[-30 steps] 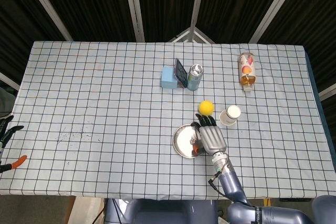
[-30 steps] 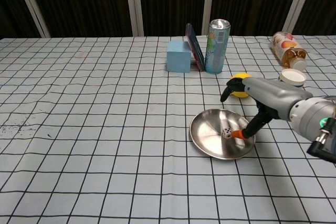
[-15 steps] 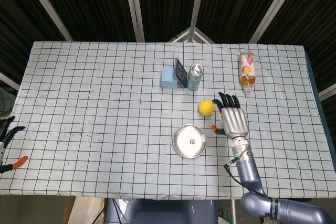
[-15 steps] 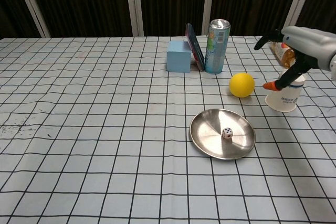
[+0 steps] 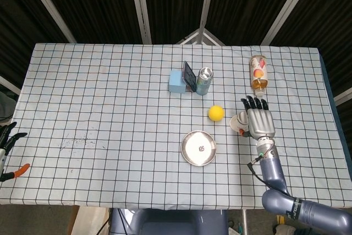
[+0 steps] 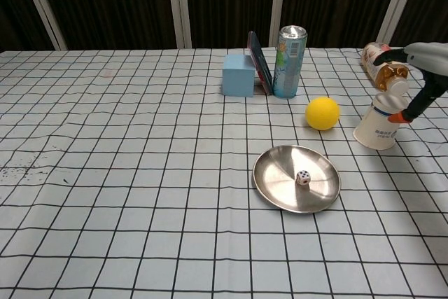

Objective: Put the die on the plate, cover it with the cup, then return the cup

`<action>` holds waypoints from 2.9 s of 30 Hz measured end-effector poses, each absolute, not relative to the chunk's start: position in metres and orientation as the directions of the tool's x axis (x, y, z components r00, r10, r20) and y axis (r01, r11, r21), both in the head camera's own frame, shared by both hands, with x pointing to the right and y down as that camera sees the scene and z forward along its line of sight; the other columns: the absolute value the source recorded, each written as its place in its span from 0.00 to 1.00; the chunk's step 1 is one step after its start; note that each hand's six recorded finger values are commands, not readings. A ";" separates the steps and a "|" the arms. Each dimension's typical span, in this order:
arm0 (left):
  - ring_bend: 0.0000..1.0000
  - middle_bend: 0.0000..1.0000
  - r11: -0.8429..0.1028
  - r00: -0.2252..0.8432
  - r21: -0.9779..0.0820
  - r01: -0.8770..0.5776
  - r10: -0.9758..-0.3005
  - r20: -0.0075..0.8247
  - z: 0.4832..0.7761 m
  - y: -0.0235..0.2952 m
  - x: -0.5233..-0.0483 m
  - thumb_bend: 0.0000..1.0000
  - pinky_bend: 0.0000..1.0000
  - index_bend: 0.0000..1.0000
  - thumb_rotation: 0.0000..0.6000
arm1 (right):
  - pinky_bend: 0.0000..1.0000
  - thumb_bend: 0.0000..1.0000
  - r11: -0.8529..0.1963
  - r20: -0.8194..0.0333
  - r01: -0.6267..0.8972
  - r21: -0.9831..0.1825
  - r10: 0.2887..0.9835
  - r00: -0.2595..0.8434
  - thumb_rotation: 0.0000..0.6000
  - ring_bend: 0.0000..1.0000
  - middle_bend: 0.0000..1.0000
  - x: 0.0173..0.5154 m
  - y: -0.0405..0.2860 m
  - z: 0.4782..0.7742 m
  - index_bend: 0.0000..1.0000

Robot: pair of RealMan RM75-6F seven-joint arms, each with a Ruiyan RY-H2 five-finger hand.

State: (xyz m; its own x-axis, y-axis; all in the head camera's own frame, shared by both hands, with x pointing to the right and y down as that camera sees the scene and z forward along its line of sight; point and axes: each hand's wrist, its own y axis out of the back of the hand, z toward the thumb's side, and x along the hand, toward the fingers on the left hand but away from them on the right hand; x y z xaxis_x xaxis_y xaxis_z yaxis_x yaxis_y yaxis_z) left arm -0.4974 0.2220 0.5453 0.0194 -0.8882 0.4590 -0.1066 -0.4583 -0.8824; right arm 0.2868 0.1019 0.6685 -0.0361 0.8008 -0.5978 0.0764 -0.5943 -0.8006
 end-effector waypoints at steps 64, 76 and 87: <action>0.00 0.00 -0.471 0.013 -0.878 -0.082 -0.882 0.472 0.551 0.223 -0.494 0.30 0.02 0.20 1.00 | 0.00 0.23 -0.603 -0.602 -0.015 -0.798 0.798 -0.022 1.00 0.20 0.45 0.289 0.087 0.681 0.51; 0.00 0.00 -0.469 0.011 -0.879 -0.089 -0.883 0.470 0.550 0.222 -0.495 0.30 0.02 0.20 1.00 | 0.00 0.27 -0.563 -0.564 -0.028 -0.826 0.826 0.017 1.00 0.20 0.46 0.282 0.078 0.654 0.55; 0.00 0.00 -0.468 0.020 -0.878 -0.100 -0.883 0.469 0.547 0.224 -0.495 0.30 0.02 0.20 1.00 | 0.00 0.27 -0.595 -0.591 -0.016 -0.803 0.793 0.147 1.00 0.21 0.46 0.237 0.103 0.608 0.55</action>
